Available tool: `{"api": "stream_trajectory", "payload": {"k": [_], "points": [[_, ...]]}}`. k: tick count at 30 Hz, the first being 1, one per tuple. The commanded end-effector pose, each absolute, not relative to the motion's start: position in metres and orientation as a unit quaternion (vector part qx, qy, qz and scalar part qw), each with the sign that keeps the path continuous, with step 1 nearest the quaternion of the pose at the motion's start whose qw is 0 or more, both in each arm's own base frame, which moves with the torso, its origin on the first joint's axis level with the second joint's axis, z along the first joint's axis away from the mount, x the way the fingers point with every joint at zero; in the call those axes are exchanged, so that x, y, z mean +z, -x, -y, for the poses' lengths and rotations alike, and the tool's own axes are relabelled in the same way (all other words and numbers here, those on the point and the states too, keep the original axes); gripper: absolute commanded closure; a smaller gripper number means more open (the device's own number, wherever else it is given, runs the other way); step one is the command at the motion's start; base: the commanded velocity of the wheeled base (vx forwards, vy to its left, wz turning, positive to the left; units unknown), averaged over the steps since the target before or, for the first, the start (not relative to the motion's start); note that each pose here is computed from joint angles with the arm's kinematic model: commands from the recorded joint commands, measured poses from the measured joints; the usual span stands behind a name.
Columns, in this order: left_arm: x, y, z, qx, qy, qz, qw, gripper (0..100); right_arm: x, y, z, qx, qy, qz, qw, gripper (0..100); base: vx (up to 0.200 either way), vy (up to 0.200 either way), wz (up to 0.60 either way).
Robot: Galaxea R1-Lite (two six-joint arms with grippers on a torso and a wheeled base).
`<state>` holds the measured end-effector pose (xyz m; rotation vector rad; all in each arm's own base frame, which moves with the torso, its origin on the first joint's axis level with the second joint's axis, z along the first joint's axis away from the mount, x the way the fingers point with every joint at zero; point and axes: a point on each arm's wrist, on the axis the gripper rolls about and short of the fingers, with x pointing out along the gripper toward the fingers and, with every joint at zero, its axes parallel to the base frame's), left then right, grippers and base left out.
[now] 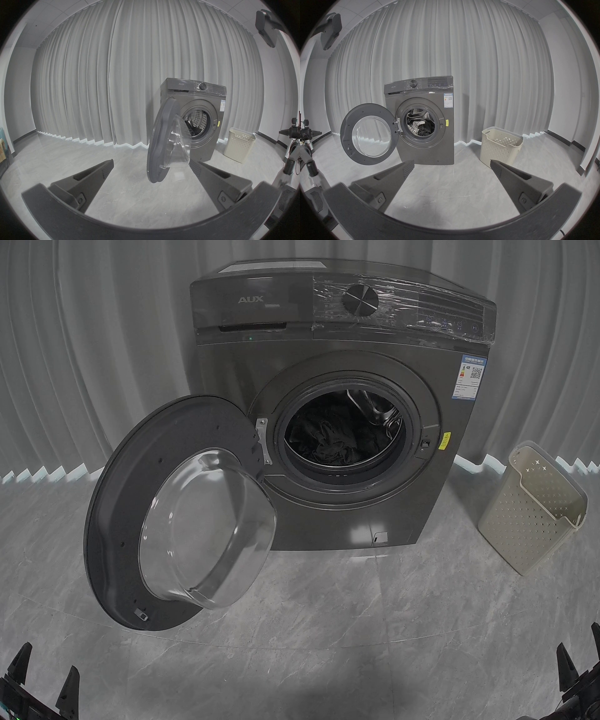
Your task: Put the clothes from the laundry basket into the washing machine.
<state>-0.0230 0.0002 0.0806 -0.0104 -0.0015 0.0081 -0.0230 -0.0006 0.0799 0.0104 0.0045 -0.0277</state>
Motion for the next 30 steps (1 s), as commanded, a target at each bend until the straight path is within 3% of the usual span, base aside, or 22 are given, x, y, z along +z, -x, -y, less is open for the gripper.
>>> {"api": "stream_trajectory", "payload": {"k": [1,20,23,25,28,30], "points": [[0.075,0.023,0.0,0.004,0.005,-0.002,1.0,0,0.076,0.023,0.001,-0.014,-0.005,-0.002,1.0,0,0.0,0.2,0.0],[0.075,0.023,0.0,0.006,0.002,0.0,1.0,0,0.076,0.023,0.001,-0.014,-0.005,-0.002,1.0,0,0.0,0.0,0.0],[0.121,0.033,0.0,-0.002,0.02,0.075,0.997,0,0.076,0.023,0.001,-0.013,-0.005,-0.002,1.0,0,0.0,0.0,0.0],[0.134,0.031,0.0,-0.013,0.021,0.056,0.998,0,0.076,0.023,0.001,-0.013,-0.005,-0.002,1.0,0,0.0,0.0,0.0],[0.137,0.002,0.001,-0.037,0.019,-0.044,0.998,0,0.076,0.023,0.001,-0.014,-0.005,-0.002,1.0,0,0.0,0.0,0.0],[0.14,-0.006,0.002,-0.043,0.022,-0.054,0.997,0,0.076,0.023,0.001,-0.014,-0.005,-0.002,1.0,0,0.0,0.0,0.0]]}}
